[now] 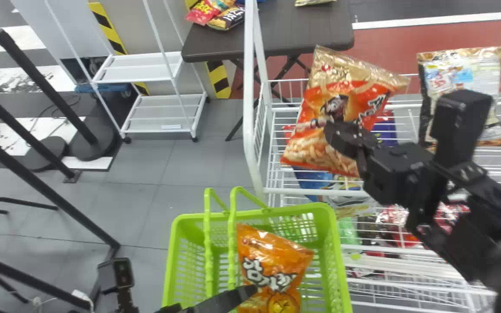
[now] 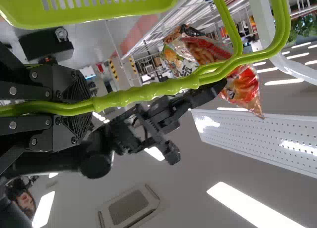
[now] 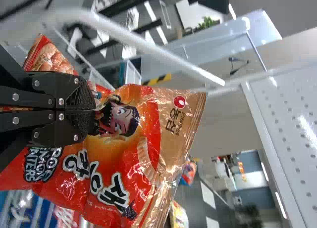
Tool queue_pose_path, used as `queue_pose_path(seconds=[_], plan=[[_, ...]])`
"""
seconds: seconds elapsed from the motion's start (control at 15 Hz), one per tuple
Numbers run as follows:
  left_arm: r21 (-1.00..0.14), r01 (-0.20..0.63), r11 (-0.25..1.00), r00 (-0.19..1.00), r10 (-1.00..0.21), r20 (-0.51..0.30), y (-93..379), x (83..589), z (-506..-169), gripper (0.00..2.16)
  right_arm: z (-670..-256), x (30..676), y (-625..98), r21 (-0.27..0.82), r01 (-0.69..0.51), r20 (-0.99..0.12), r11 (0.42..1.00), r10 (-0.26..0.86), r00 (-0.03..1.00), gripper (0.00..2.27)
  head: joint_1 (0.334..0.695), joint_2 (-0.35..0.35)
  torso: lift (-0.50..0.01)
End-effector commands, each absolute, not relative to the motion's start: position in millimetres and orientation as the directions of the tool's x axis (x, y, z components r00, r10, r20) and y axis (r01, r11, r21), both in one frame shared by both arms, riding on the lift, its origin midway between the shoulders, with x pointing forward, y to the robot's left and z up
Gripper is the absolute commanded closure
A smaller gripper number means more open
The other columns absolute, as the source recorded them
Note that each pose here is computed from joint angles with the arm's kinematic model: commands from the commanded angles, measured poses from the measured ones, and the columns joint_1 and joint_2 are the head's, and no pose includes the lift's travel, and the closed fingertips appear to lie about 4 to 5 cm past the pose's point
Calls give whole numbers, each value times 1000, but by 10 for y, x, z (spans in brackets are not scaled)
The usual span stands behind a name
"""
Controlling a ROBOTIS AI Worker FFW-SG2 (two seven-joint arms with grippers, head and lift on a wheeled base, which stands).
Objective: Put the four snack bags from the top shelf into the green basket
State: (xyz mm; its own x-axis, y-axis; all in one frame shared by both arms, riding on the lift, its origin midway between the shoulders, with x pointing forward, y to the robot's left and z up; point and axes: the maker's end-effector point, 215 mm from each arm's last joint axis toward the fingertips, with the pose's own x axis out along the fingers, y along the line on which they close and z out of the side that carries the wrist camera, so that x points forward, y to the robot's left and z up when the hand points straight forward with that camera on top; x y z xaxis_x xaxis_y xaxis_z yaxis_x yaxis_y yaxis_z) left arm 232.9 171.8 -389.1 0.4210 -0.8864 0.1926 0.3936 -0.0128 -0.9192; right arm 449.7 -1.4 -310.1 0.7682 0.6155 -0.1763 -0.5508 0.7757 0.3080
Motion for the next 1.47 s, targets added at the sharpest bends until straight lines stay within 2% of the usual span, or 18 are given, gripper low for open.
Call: queue_pose_path(seconds=[0.0, 0.2, 0.53, 0.87, 0.93, 1.0, 1.07, 1.13, 1.27, 1.4], plan=[[-917, 398, -14, 416, -888, 194, 1694, 2355, -3886, 2148, -3192, 3994, 210, 376, -578, -213, 724, 675, 706, 2253, 695, 274, 0], [-919, 394, -11, 417, -889, 189, 1680, 2365, -3906, 2148, -3416, 3581, 495, 468, -592, -257, 656, 742, 619, 2253, 695, 348, 0], [-919, 394, -11, 417, -889, 189, 1680, 2379, -3911, 2148, -4003, 3001, 692, 516, -560, -434, 648, 762, 482, 2253, 695, 350, 0], [-918, 395, -23, 403, -894, 196, 1615, 2374, -3893, 2148, -4533, 2741, 993, 504, -591, -553, 630, 761, 340, 2253, 695, 350, 0], [-918, 395, -23, 402, -894, 195, 1615, 2369, -3892, 2148, -4613, 2744, 1042, 485, -607, -572, 630, 753, 324, 2165, 695, 350, 0], [-918, 395, -23, 404, -893, 196, 1626, 2360, -3889, 2148, -4711, 2757, 1046, 466, -613, -600, 638, 737, 310, 1551, 695, 350, 0], [-918, 395, -21, 403, -894, 194, 1629, 2355, -3889, 2148, -4755, 2814, 1014, 445, -613, -616, 652, 720, 319, 498, 695, 350, 0], [-918, 395, -23, 404, -893, 196, 1634, 2349, -3887, 2148, -4736, 2866, 997, 436, -614, -612, 658, 717, 334, -2, 695, 350, 0], [-919, 394, -25, 403, -894, 197, 1628, 2341, -3887, 2148, -4598, 2943, 938, 464, -605, -571, 647, 741, 354, -2, 695, 350, 0], [-918, 396, -29, 399, -894, 201, 1619, 2345, -3877, 2148, -4378, 3095, 709, 477, -581, -531, 659, 743, 407, 29, 695, 350, 0]])
